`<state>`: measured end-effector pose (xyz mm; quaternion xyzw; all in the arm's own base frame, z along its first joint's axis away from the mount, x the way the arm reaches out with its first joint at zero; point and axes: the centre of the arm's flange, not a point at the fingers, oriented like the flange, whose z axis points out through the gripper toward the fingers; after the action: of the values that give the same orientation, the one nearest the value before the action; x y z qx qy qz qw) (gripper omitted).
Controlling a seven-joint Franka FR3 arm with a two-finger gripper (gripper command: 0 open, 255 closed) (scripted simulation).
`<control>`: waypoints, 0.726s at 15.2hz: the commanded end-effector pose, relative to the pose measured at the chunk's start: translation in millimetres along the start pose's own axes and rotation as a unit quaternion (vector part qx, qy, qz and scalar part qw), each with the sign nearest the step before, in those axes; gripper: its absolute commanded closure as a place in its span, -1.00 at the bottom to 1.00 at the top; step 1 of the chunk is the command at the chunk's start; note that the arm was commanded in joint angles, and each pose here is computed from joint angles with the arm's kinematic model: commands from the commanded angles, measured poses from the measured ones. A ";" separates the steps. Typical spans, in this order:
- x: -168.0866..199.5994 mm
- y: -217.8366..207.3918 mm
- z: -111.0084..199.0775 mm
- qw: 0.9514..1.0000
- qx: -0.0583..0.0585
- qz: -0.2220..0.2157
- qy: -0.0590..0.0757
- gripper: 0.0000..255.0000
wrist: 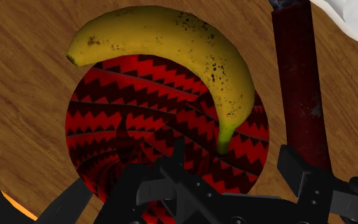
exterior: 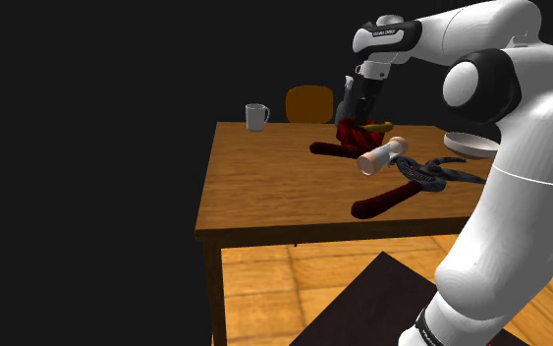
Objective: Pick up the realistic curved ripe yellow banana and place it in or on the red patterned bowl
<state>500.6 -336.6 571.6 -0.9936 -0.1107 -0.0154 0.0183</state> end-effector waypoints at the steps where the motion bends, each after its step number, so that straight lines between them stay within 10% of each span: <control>1: 0.0 0.0 0.0 1.000 0.000 0.000 0.000 -1.00; 11: 0.0 0.0 -50.0 1.000 0.000 0.000 0.000 -1.00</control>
<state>499.3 -338.2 621.2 -0.9936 -0.1107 -0.0156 0.0182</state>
